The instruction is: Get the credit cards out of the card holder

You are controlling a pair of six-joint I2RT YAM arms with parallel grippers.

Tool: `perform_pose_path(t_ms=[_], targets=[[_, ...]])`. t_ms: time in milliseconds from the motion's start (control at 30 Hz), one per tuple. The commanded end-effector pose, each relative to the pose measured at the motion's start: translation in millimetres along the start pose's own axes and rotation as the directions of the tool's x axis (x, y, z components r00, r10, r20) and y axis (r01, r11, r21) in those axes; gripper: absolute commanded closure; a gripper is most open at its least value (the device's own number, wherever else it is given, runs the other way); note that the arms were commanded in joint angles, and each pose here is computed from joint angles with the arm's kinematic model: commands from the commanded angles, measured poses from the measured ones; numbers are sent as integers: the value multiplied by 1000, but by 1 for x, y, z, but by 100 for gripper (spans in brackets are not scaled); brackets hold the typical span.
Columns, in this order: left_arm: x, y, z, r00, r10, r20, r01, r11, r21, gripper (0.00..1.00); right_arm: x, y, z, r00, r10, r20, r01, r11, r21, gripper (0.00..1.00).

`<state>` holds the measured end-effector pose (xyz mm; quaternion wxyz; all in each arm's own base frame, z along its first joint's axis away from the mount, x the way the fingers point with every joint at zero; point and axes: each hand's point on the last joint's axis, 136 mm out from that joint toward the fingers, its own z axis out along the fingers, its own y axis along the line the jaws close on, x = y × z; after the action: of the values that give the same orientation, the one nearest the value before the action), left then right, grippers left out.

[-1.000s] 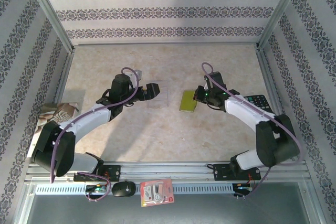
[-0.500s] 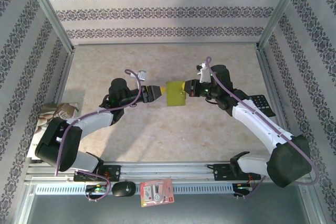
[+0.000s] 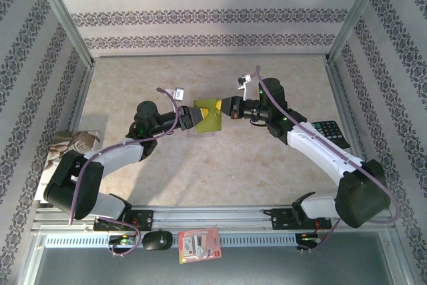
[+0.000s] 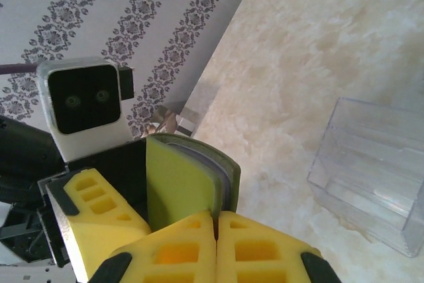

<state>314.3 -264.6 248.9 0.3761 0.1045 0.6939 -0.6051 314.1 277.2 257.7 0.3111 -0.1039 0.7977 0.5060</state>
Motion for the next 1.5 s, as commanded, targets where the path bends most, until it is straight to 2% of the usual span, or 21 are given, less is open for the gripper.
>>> perform_pose_path(t_ms=[0,67,133,200,267,433,567,667,967,1367,1467], targets=[[-6,-24,2,998,48,27,-50,997,66,66,-15,19,4,999,-21,30,23,998,-54,100],[-5,-23,4,999,39,28,-40,998,48,73,-16,12,6,999,-8,33,9,1000,-15,90],[-6,-17,6,999,24,28,-24,1000,1,83,-19,2,3,999,-4,48,1,999,49,74],[-5,-8,7,1000,6,18,-4,997,-73,96,-20,-4,-2,998,-12,64,5,995,104,65],[-4,0,6,1000,-1,12,2,989,-147,100,-22,-14,-8,997,-24,78,9,981,191,60],[-9,19,-7,998,-18,64,39,935,-352,100,-12,-35,-15,995,-94,20,76,899,431,59],[-9,33,-16,993,-73,90,107,879,-464,100,2,-27,3,987,-150,-57,160,889,430,57],[-10,37,-20,989,-105,102,142,854,-501,100,10,-13,15,972,-207,-110,235,883,406,55],[-15,32,-20,984,-123,130,172,855,-490,100,33,-8,43,946,-244,-215,311,874,374,55],[-17,20,-16,984,-123,125,168,871,-461,100,33,-19,60,940,-242,-241,323,857,402,55],[-17,17,-16,984,-124,126,168,875,-453,100,34,-22,64,941,-232,-248,318,856,408,58]])
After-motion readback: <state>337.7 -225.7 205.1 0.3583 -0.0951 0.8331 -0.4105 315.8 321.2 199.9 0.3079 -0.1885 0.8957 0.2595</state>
